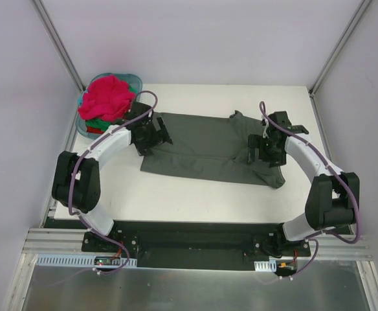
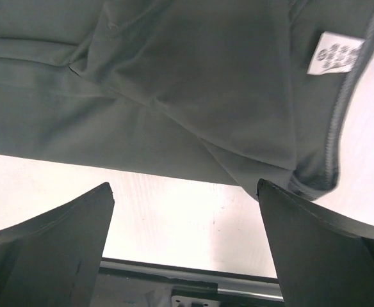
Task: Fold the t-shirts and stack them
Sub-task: Fold the flattened tshirt in 1/3 of the way
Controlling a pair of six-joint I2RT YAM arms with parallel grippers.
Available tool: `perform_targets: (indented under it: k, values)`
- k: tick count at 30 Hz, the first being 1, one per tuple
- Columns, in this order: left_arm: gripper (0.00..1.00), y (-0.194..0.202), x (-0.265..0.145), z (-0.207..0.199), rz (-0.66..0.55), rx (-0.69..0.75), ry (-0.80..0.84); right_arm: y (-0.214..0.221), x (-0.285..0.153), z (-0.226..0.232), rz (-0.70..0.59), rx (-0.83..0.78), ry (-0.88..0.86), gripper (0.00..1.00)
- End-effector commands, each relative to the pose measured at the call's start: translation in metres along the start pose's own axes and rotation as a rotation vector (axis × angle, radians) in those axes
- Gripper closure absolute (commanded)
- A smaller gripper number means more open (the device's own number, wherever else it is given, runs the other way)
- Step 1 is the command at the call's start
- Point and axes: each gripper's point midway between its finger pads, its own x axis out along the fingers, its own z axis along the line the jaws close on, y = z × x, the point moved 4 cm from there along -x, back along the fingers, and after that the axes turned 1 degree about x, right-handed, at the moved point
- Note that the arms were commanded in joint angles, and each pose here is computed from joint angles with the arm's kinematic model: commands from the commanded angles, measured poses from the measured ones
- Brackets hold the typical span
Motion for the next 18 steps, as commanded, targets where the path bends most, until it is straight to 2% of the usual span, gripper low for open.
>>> perform_targets:
  k: [1,7,14,18]
  values:
    - [0.01,0.029,0.021,0.0,0.137,0.052,0.044,0.003,0.022,0.003,0.032,0.051,-0.078,0.02]
    - [0.01,0.04,0.038,0.024,0.174,0.057,-0.032,-0.002,0.033,-0.016,0.066,0.007,-0.004,0.09]
    - [0.01,0.049,0.042,0.046,0.177,0.068,-0.1,0.004,0.045,-0.031,0.133,0.022,0.044,0.22]
    - [0.01,0.052,0.042,0.05,0.185,0.074,-0.106,0.003,0.048,-0.039,0.139,0.035,0.079,0.24]
